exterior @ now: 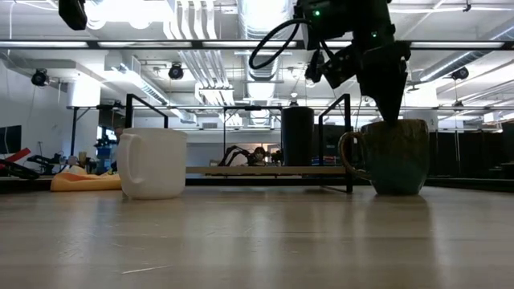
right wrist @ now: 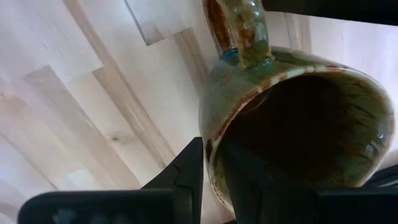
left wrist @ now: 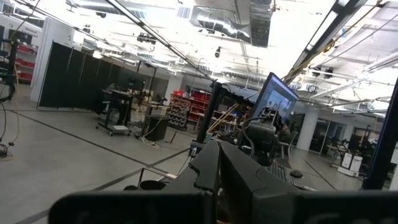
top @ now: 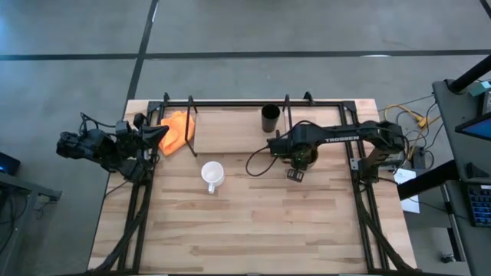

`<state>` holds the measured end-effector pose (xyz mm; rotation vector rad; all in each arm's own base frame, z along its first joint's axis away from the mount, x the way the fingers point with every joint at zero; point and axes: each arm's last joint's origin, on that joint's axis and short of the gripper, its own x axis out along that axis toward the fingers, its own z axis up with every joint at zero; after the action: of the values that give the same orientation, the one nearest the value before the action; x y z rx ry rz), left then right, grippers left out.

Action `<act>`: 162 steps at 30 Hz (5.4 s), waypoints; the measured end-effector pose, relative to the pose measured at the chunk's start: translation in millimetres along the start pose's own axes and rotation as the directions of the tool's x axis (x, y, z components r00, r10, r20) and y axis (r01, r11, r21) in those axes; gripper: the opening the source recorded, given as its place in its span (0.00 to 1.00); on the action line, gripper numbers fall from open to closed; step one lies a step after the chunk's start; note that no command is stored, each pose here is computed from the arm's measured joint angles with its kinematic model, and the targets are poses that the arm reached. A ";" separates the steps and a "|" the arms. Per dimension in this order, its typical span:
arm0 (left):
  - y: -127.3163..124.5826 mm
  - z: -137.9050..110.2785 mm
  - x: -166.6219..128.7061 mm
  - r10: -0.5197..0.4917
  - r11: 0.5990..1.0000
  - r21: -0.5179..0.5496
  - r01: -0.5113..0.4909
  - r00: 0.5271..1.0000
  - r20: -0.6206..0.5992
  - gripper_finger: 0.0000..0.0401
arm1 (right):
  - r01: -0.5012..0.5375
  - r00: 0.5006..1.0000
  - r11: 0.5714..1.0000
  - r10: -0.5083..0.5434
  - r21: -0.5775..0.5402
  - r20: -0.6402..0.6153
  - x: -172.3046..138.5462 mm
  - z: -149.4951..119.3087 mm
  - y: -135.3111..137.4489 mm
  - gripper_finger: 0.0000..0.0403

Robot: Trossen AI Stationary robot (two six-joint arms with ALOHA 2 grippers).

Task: Stack small to large cups/mugs on shelf
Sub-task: Put the brown mug on the shelf

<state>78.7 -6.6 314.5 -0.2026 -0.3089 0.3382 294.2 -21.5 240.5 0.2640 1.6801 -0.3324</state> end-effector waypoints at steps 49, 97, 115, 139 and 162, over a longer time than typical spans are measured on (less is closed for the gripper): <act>0.0 0.3 0.0 0.001 1.000 -0.003 -0.001 1.000 0.002 0.00 | -0.073 0.811 0.949 0.236 -0.307 0.535 -112.2 131.6 3.8 0.05; -9.8 -13.6 13.5 0.006 1.000 -0.019 -0.008 0.997 -0.077 0.00 | 0.080 0.905 0.932 0.080 -0.353 0.417 -71.7 150.9 -26.6 0.11; -9.8 -13.7 13.5 0.006 1.000 -0.018 -0.008 0.997 -0.078 0.00 | 0.088 0.881 0.937 0.085 -0.338 0.466 -72.9 156.3 -26.7 0.12; -9.8 -13.9 13.6 0.007 1.000 -0.017 -0.009 0.997 -0.079 0.00 | 0.051 0.866 0.967 0.081 -0.248 0.493 -70.7 161.4 -35.7 0.12; -9.8 -13.9 13.5 0.007 1.000 -0.016 -0.008 0.997 -0.078 0.00 | 0.076 0.847 0.961 0.078 -0.266 0.525 -61.6 177.3 -35.8 0.26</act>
<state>98.3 -12.8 307.5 -0.2324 -0.2336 0.3347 453.3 -118.7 282.8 -0.0424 1.1517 -0.1433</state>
